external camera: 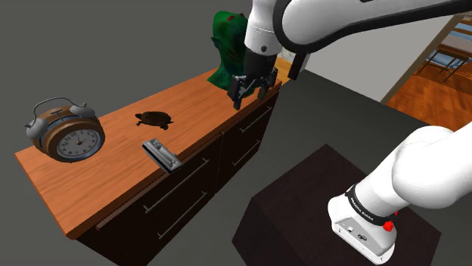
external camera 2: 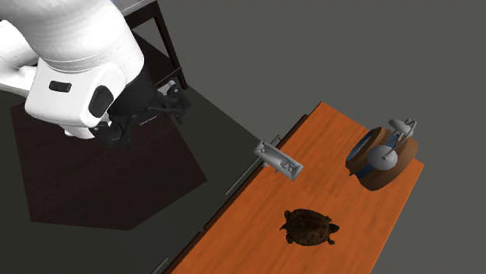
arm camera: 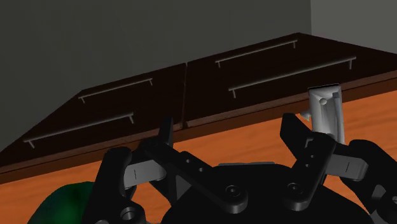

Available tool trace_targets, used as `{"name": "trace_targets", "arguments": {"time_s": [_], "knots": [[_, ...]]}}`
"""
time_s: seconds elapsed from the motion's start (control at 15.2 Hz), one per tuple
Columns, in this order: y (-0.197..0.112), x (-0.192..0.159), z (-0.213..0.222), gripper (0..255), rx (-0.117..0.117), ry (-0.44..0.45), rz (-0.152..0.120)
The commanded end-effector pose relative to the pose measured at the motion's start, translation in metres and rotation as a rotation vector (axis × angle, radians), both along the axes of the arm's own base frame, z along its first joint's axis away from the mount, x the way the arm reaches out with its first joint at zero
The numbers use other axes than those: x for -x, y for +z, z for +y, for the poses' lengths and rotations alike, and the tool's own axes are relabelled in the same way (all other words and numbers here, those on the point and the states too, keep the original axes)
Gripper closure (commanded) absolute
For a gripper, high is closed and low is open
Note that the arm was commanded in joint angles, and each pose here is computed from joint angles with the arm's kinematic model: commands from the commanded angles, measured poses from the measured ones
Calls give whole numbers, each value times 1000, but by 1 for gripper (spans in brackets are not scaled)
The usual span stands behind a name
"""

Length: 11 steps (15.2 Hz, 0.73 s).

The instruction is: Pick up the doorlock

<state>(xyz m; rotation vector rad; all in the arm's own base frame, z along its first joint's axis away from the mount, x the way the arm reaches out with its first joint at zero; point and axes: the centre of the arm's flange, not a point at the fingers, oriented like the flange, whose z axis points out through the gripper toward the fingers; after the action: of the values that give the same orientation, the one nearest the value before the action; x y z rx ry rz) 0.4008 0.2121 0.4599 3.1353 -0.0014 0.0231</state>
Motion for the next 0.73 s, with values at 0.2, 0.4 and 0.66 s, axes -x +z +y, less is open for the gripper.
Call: {"name": "trace_targets", "arguments": {"time_s": [0.2,0.4,0.66], "knots": [[-33,-25,55,0,25,13,-22],[-53,-40,87,0,41,22,-34],[-80,-60,129,0,63,33,-51]]}}
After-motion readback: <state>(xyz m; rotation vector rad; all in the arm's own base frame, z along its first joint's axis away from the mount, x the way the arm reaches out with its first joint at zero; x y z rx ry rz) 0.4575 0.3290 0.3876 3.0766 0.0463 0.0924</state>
